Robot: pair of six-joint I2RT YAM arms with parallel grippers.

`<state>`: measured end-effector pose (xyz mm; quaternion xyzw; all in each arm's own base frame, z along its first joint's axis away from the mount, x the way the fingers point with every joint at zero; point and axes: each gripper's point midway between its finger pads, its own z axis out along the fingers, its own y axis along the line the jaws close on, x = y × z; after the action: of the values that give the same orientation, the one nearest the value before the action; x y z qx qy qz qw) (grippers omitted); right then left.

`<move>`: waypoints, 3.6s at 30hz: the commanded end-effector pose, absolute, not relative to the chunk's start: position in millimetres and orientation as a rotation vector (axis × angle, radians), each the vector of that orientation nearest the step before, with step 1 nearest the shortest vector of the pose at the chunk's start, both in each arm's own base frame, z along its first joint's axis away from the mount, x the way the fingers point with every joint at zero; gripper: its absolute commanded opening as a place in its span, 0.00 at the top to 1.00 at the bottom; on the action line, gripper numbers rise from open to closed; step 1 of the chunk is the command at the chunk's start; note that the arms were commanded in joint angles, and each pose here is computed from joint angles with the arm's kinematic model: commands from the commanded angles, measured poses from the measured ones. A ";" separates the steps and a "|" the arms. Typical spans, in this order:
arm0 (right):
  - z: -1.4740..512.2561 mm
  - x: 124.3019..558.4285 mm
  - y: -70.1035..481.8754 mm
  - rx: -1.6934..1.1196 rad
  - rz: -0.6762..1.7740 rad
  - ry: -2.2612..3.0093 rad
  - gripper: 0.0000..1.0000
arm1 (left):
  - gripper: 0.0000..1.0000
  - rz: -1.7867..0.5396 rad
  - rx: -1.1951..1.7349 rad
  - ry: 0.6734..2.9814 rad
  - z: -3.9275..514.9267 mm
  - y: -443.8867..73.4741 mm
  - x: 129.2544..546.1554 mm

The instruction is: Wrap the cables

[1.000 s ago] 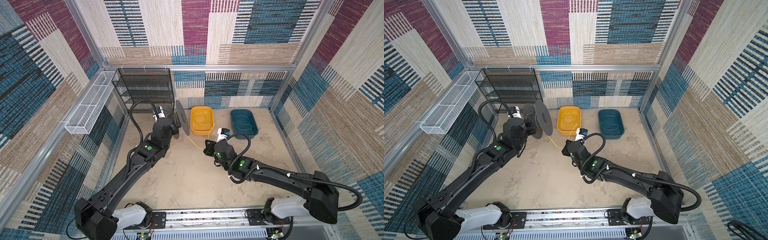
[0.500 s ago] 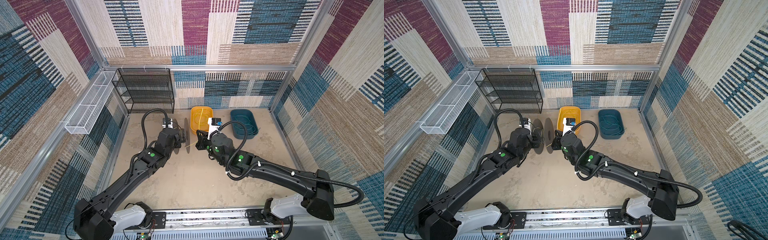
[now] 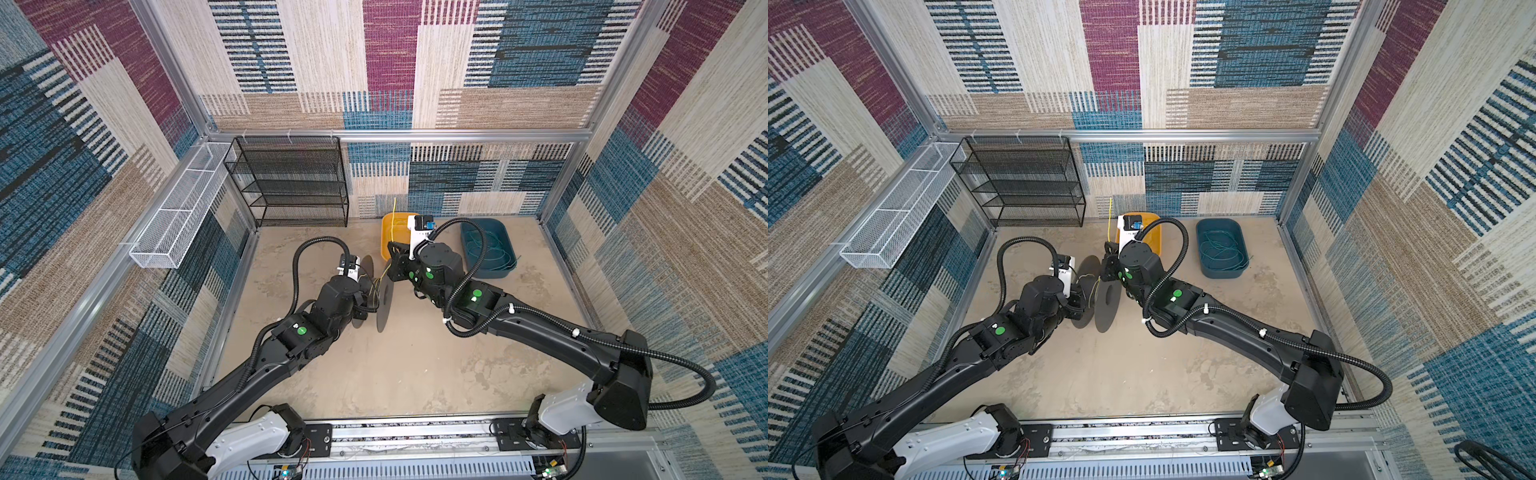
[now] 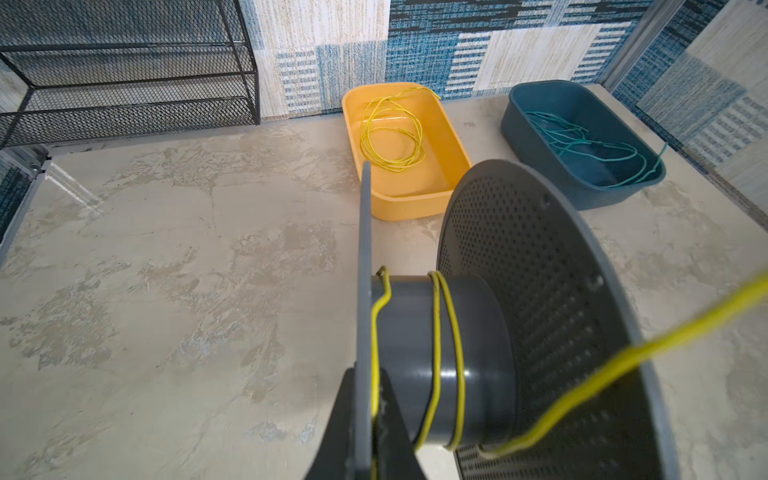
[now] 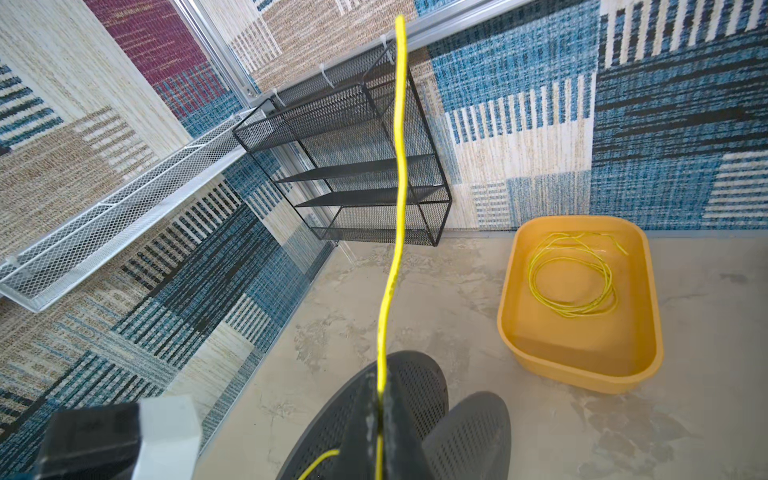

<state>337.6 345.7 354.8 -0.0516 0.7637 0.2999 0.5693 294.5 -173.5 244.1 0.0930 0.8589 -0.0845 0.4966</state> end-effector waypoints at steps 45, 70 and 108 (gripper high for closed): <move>357.5 449.6 281.7 -0.001 0.964 1.826 1.00 | 1.00 0.033 0.822 2.197 188.1 -166.7 228.3; 292.1 442.6 243.0 0.127 1.097 1.953 1.00 | 1.00 -0.049 0.773 2.039 211.5 -190.5 235.3; 247.1 404.2 237.8 0.108 1.131 2.074 0.86 | 1.00 0.222 0.853 2.083 203.0 -214.5 258.5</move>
<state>402.5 241.4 237.0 0.0478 0.8186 0.4504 0.3533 253.3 -212.4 191.8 0.3763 0.8242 0.0969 0.4119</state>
